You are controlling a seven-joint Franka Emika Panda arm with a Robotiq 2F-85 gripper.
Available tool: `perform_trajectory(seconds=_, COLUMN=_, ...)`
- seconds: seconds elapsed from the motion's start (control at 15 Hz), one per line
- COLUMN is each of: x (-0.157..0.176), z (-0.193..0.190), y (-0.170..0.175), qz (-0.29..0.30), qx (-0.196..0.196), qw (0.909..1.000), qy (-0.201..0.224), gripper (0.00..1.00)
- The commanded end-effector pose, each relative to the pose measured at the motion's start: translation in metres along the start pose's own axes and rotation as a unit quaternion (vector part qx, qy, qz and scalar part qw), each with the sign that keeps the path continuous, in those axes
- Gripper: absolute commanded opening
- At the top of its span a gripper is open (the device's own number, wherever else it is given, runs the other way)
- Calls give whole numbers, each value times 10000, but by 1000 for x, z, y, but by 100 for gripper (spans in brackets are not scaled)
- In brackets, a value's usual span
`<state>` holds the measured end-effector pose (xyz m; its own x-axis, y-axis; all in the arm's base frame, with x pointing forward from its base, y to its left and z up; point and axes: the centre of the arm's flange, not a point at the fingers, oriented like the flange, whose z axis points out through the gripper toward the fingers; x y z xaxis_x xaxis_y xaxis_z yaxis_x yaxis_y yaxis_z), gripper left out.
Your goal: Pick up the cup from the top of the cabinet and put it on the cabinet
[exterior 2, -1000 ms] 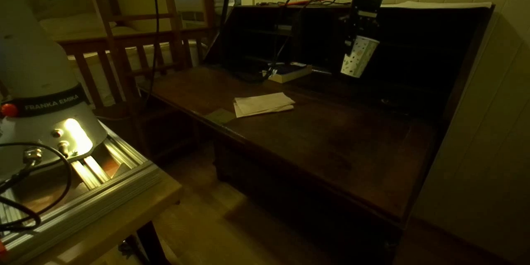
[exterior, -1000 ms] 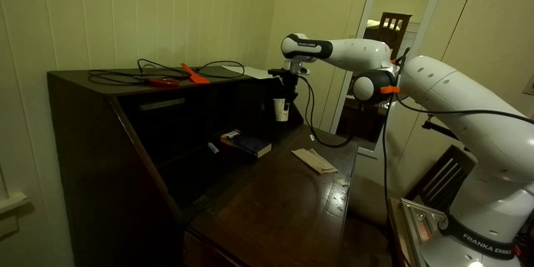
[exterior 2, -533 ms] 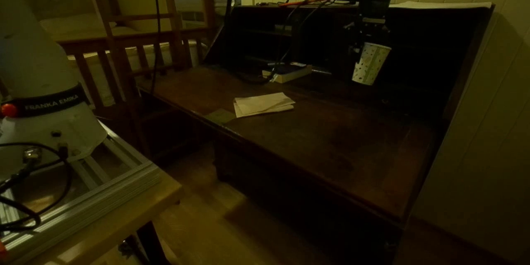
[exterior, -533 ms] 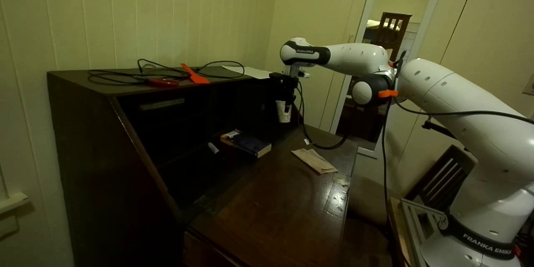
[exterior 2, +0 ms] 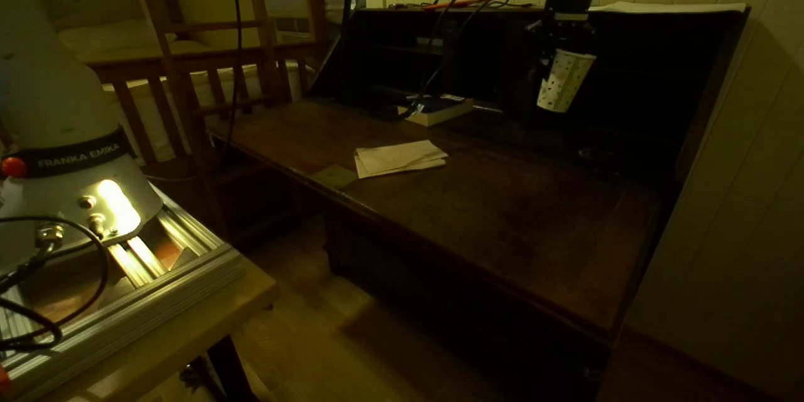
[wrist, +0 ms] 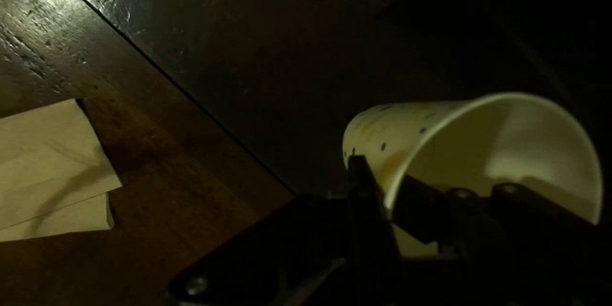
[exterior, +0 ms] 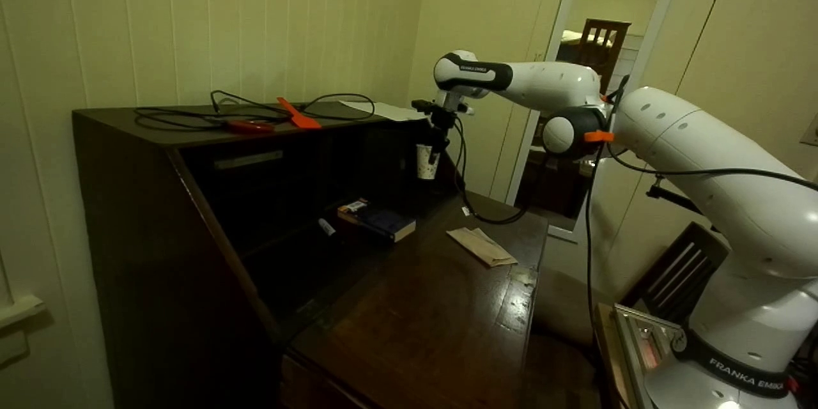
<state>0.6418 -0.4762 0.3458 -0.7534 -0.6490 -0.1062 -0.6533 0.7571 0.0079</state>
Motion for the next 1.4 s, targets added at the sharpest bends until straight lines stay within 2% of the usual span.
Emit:
perform_trajectory(seconds=0.0, x=1, z=1, y=0, qz=141, qx=85, qw=9998, qy=90, gripper=1)
perform_trajectory(seconds=0.13, x=2, z=6, y=-2, qz=465, qx=190, qw=9981, qy=350, gripper=1)
perform_trajectory(seconds=0.53, x=4, z=25, y=-17, qz=1055, qx=670, qw=9896, qy=710, gripper=1)
perform_trajectory(seconds=0.87, x=0, z=49, y=-24, qz=1267, qx=691, qw=9845, qy=996, gripper=1)
perform_trajectory(seconds=1.0, x=0, z=57, y=-25, qz=1292, qx=664, qw=9845, qy=986, gripper=1)
perform_trajectory(seconds=1.13, x=0, z=61, y=-24, qz=1345, qx=629, qw=9839, qy=992, gripper=32)
perform_trajectory(seconds=1.33, x=4, z=59, y=-21, qz=1436, qx=646, qw=9828, qy=962, gripper=51)
